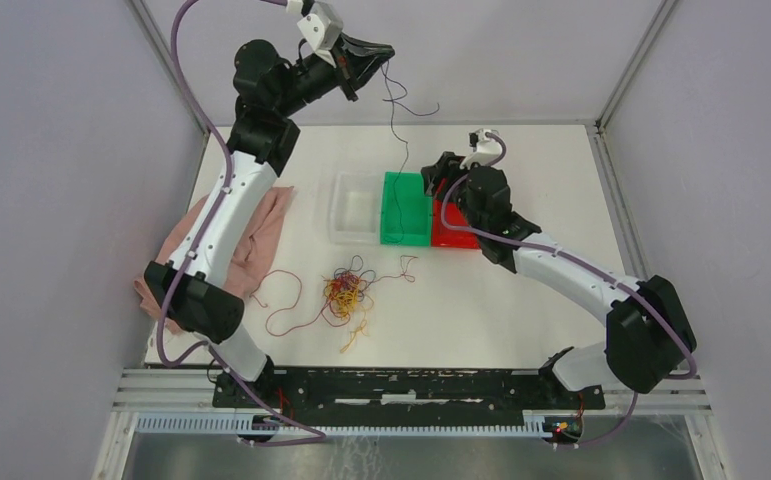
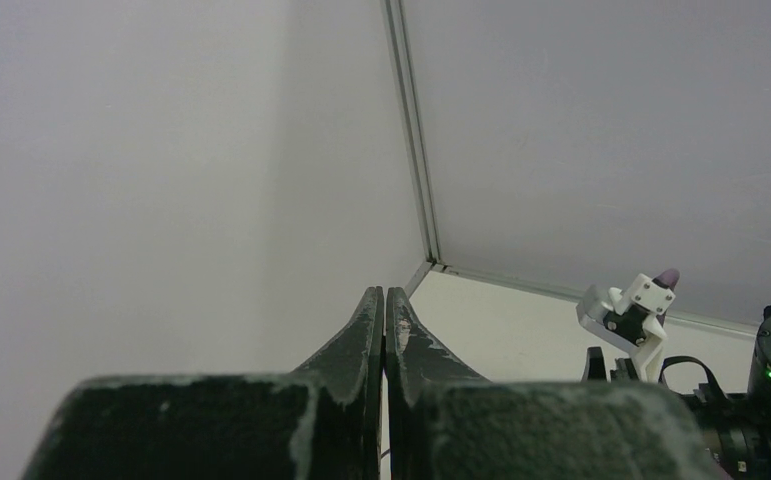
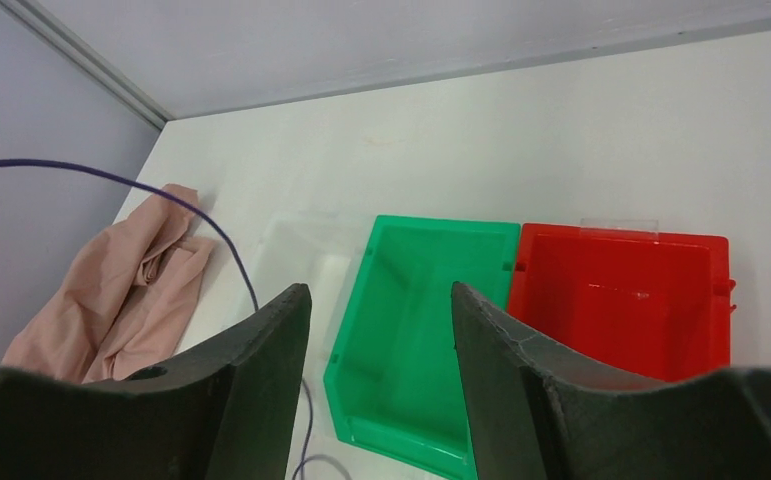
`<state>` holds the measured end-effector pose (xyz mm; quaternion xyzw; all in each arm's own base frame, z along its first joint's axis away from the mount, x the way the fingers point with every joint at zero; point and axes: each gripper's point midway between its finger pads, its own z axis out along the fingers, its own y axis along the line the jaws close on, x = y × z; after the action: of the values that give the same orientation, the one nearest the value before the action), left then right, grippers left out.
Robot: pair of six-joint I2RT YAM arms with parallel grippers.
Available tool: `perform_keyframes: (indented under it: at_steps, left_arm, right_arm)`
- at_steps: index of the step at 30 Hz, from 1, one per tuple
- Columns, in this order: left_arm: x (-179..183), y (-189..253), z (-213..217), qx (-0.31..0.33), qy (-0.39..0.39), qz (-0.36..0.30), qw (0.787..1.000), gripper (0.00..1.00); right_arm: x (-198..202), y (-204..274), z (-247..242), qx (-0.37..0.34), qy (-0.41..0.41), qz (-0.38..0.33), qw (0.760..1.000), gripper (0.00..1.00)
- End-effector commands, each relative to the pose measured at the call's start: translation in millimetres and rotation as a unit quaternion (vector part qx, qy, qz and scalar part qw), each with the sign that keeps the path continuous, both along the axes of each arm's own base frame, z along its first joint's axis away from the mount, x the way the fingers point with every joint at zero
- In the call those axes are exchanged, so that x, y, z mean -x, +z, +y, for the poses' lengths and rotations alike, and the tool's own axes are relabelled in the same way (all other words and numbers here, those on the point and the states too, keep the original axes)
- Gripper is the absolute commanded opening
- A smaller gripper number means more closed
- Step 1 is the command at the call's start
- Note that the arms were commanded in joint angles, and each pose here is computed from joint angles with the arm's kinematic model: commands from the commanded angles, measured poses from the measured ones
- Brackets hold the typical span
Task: Untangle the cables
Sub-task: Place the cable in the bin.
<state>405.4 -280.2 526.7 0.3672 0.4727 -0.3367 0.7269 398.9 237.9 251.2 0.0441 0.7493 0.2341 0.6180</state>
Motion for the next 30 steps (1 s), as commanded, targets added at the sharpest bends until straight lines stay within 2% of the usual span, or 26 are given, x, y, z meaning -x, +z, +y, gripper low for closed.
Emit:
perform_keyframes:
  at_steps: [1,11,15,23,30]
  left_arm:
    - [-2.1,14.7,3.2,-0.008,0.018,-0.054,0.998,0.03]
    - [-24.3,-7.6,-3.3,-0.029,0.026,-0.059,0.998,0.03]
    - [-31.2,-29.5,-5.0,-0.041,0.027,-0.038,0.998,0.03]
    - [-35.5,-142.9,-2.3,-0.099,0.040,0.072,0.992,0.03]
    - [-41.2,-214.8,1.2,-0.172,0.065,0.129,0.974,0.03]
  right_arm:
    - [-12.4,11.6,-6.3,-0.003,-0.012,-0.015,1.000,0.60]
    - [-20.2,-9.9,-18.6,0.005,-0.022,0.011,1.000,0.58]
    - [-20.0,-14.8,-23.0,0.004,-0.027,0.017,0.999,0.57]
    - [-16.2,-18.2,-45.4,0.000,-0.058,0.031,0.998,0.57]
    - [-12.6,-26.0,-55.0,-0.004,-0.068,0.043,0.997,0.57]
